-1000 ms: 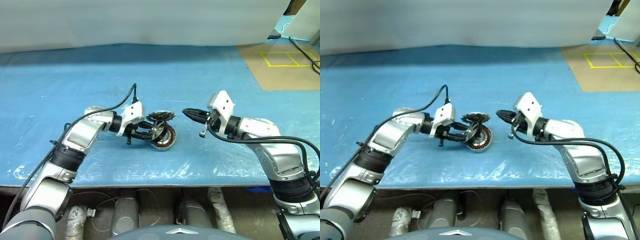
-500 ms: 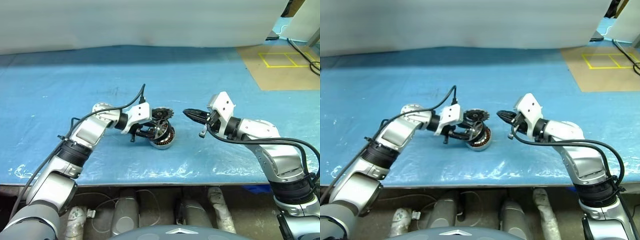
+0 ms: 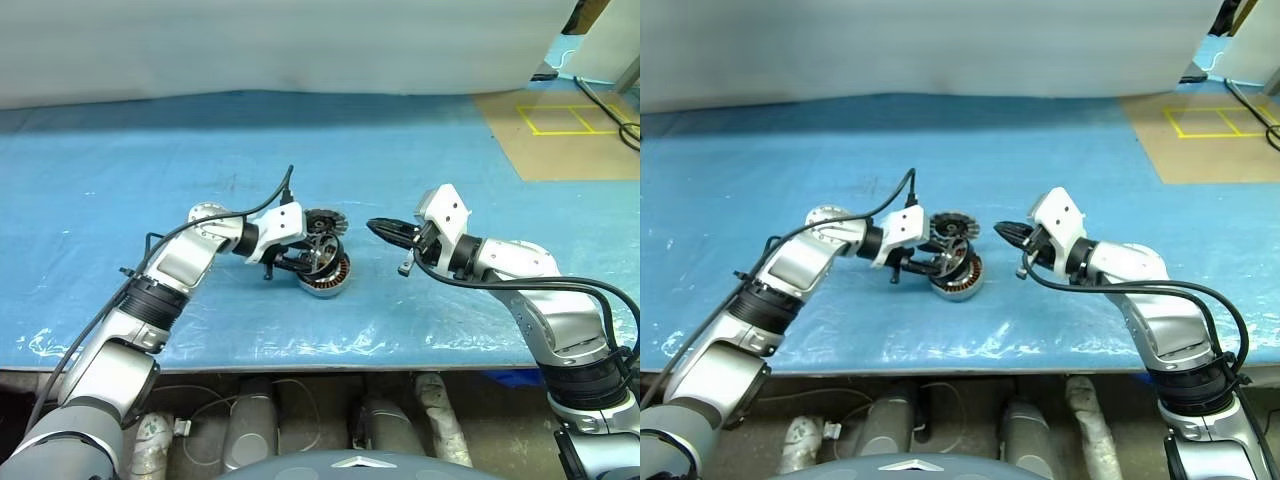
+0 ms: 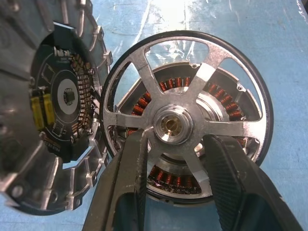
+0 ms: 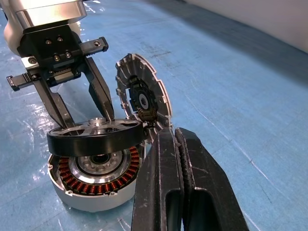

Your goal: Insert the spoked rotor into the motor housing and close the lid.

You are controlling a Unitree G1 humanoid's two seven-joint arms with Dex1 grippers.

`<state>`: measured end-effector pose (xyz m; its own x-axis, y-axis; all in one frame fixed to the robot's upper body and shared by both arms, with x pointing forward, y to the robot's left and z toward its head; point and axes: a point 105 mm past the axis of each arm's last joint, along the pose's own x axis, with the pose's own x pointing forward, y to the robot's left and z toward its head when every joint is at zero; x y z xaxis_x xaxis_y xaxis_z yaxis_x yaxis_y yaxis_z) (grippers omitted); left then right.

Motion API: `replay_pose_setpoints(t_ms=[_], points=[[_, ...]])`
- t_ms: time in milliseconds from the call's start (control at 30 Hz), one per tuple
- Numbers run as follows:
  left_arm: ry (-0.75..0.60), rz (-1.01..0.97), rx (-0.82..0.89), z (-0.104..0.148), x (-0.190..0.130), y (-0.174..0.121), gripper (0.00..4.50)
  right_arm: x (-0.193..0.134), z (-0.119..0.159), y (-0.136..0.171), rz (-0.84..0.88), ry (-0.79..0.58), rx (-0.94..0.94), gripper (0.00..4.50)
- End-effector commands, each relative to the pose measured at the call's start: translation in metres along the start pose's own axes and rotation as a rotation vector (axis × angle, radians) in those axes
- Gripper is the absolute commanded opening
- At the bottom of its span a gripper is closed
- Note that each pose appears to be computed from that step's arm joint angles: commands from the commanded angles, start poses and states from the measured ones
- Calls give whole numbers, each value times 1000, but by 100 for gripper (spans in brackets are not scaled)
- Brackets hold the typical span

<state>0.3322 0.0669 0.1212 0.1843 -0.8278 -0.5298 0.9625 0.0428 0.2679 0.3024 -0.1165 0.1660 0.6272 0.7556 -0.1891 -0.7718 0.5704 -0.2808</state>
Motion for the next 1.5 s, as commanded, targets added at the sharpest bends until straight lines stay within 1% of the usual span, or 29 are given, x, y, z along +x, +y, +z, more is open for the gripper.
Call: replay_pose_setpoints(t_ms=[33,200,233,367,467,600,667,767,833,967,1067,1167,1233,1367,1433,1500], points=[[12,-18,76,7,-3,-2,140,-1,14,3,4,-46,-49,0],[9,-19,97,6,-4,-1,140,-1,14,3,4,-47,-51,0],[9,-7,98,6,-4,1,212,-1,14,3,4,-47,-51,0],[-2,78,73,8,-2,14,334,0,14,3,4,-47,-51,0],[4,106,105,11,-4,19,334,0,14,3,3,-47,-51,0],[-40,151,129,21,-12,29,334,0,14,4,6,-47,-49,0],[-81,196,138,30,-19,39,334,0,14,6,16,-52,-38,0],[-227,245,125,50,-31,49,334,1,14,11,45,-57,-28,0],[-317,292,106,59,-39,57,334,1,12,14,68,-51,-19,0],[-418,441,1,60,-61,83,334,0,7,17,100,-40,-3,0],[-530,549,-115,61,-80,102,334,-1,4,21,130,-30,7,0],[-645,698,-271,54,-109,125,334,-4,5,31,194,-30,30,0],[-662,770,-350,40,-126,132,334,-7,5,37,237,-23,46,0],[-593,797,-379,6,-140,120,334,-11,-4,52,314,1,113,0],[-631,836,-460,-9,-156,114,334,-11,-17,59,339,42,118,0],[-701,867,-525,-16,-173,109,334,-10,-23,58,332,53,137,0]])
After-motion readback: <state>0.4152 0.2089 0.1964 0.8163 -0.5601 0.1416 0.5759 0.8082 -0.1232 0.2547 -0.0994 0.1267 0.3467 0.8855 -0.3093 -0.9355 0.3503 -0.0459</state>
